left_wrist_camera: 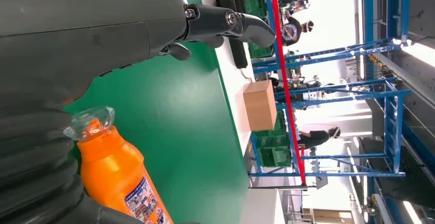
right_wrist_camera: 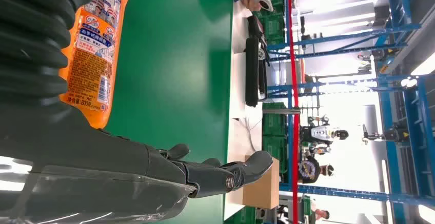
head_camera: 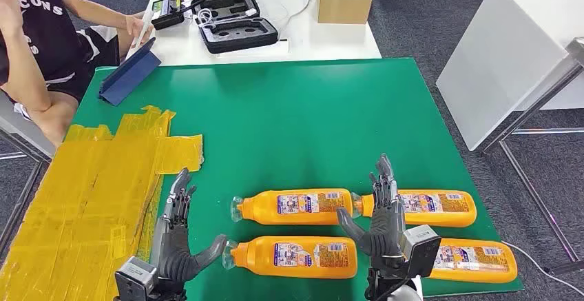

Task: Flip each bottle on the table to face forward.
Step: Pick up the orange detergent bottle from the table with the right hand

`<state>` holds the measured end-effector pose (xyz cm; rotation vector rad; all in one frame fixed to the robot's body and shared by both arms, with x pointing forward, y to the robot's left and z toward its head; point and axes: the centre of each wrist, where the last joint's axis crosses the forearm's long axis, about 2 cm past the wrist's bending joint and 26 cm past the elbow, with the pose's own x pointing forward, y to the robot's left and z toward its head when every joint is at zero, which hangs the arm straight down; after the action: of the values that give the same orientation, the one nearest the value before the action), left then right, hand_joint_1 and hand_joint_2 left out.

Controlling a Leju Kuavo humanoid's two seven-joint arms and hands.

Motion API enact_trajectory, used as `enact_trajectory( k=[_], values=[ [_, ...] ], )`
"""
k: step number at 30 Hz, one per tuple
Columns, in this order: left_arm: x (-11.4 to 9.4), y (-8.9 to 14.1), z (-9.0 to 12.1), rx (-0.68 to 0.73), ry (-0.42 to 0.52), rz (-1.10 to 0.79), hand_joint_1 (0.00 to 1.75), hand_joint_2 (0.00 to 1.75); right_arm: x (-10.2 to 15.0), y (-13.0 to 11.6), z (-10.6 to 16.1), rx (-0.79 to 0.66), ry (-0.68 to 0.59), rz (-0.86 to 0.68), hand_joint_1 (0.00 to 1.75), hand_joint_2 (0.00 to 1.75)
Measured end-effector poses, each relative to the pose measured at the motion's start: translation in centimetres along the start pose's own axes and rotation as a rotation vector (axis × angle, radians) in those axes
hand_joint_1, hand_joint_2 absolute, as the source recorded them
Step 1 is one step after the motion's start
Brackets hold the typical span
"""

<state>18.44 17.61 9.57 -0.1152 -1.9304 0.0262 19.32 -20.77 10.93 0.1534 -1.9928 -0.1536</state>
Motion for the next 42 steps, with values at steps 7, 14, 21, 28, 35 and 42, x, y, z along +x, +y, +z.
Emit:
enact_trajectory(
  k=[7, 14, 21, 28, 35, 42],
  values=[
    [0.0, 0.1, 0.0, 0.002, 0.002, 0.006, 0.0, 1.75, 0.0, -0.1, -0.1, 0.018, -0.002, 0.108, 0.0, 1.75],
    [0.1, 0.5, -1.1, 0.011, 0.01, 0.034, 0.0, 1.75, 0.5, 1.0, -2.2, 0.189, -0.036, 0.587, 0.0, 1.75],
    [0.5, 1.1, -2.9, 0.005, 0.01, 0.059, 0.0, 1.75, -0.5, 4.4, -5.5, 0.442, -0.097, 1.072, 0.0, 1.75],
    [0.5, 1.0, -3.9, 0.002, -0.001, 0.067, 0.0, 1.75, -2.0, 5.7, -7.4, 0.553, -0.134, 1.174, 0.0, 1.75],
    [0.4, 1.1, -4.4, 0.002, 0.002, 0.075, 0.0, 1.75, -3.4, 6.0, -8.4, 0.648, -0.107, 1.244, 0.0, 1.75],
    [0.1, 1.1, -4.6, -0.004, 0.008, 0.079, 0.0, 1.75, -4.7, 5.7, -9.1, 0.731, -0.069, 1.293, 0.0, 1.75]
  ],
)
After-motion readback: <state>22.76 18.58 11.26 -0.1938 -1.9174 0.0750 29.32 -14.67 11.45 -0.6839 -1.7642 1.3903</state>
